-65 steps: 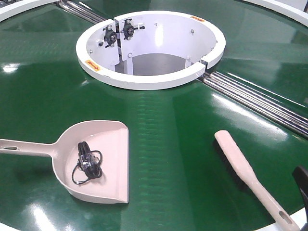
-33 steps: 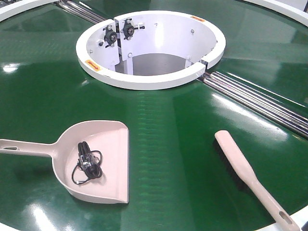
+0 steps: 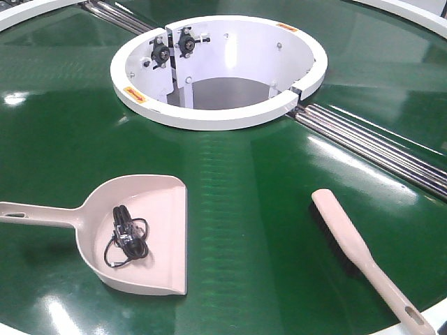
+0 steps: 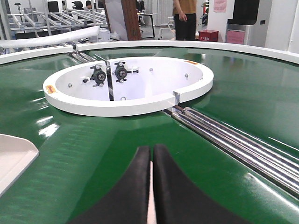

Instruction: Clean and inspect green conveyor with broom and dustpan

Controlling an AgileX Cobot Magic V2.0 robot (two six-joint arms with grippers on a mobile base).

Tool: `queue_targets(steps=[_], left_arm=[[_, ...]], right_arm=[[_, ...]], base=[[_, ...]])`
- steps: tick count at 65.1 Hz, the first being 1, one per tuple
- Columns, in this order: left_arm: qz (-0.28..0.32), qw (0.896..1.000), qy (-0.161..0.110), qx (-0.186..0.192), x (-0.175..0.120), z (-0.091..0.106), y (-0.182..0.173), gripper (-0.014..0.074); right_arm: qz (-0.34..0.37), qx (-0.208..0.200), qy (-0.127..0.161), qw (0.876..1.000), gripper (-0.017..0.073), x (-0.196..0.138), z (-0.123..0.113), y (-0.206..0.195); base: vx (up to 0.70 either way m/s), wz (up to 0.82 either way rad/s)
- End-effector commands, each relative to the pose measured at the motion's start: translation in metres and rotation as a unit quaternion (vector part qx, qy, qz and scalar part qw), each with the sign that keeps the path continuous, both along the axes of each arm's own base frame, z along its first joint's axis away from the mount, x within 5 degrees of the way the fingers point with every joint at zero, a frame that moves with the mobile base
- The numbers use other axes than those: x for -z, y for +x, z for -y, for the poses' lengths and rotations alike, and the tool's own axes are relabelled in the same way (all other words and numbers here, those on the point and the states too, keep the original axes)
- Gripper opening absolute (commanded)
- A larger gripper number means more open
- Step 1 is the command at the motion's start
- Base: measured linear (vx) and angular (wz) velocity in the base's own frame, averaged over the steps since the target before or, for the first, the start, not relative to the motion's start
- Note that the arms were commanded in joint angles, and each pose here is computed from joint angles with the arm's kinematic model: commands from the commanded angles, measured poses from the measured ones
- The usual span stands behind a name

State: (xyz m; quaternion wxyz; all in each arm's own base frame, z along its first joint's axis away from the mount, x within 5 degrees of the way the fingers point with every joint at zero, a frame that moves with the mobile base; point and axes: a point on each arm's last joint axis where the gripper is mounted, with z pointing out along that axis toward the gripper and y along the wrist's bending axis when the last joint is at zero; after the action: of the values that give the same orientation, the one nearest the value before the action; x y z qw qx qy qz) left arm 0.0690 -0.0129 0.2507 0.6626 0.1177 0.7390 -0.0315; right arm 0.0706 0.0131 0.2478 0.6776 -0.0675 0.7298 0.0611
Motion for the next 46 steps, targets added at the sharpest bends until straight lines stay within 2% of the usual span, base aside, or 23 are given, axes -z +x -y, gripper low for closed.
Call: queue_targets(steps=[1, 13, 23, 29, 40, 42, 46], left_arm=[[0.043, 0.999, -0.01, 0.016, -0.015, 0.003, 0.0, -0.0006], [0.034, 0.999, -0.017, 0.019, -0.012, 0.004, 0.0, -0.0006], [0.039, 0.999, 0.001, 0.038, 0.002, 0.007, 0.001, -0.0006], [0.06, 0.997, -0.021, 0.033, 0.012, 0.006, -0.002, -0.0006], [0.111, 0.99, -0.086, -0.016, 0.038, -0.003, -0.012, -0.0006], [0.116, 0.989, -0.092, -0.023, 0.044, -0.004, -0.014, -0.0006], [0.085, 0.992, -0.087, -0.031, 0.049, -0.005, -0.014, -0.0006]], right_arm=[[0.051, 0.004, 0.005, 0.999, -0.0008, -0.016, 0.001, 0.0], [0.051, 0.004, 0.005, 0.999, -0.0008, -0.016, 0.001, 0.0], [0.051, 0.004, 0.005, 0.999, -0.0008, -0.016, 0.001, 0.0], [0.051, 0.004, 0.005, 0.999, -0.0008, -0.016, 0.001, 0.0], [0.051, 0.004, 0.005, 0.999, -0.0008, -0.016, 0.001, 0.0], [0.051, 0.004, 0.005, 0.999, -0.0008, -0.016, 0.001, 0.0], [0.051, 0.004, 0.005, 0.999, -0.0008, -0.016, 0.001, 0.0]], base=[[0.0, 0.0], [0.0, 0.0], [0.0, 0.0], [0.0, 0.0], [0.0, 0.0], [0.0, 0.0], [0.0, 0.0]])
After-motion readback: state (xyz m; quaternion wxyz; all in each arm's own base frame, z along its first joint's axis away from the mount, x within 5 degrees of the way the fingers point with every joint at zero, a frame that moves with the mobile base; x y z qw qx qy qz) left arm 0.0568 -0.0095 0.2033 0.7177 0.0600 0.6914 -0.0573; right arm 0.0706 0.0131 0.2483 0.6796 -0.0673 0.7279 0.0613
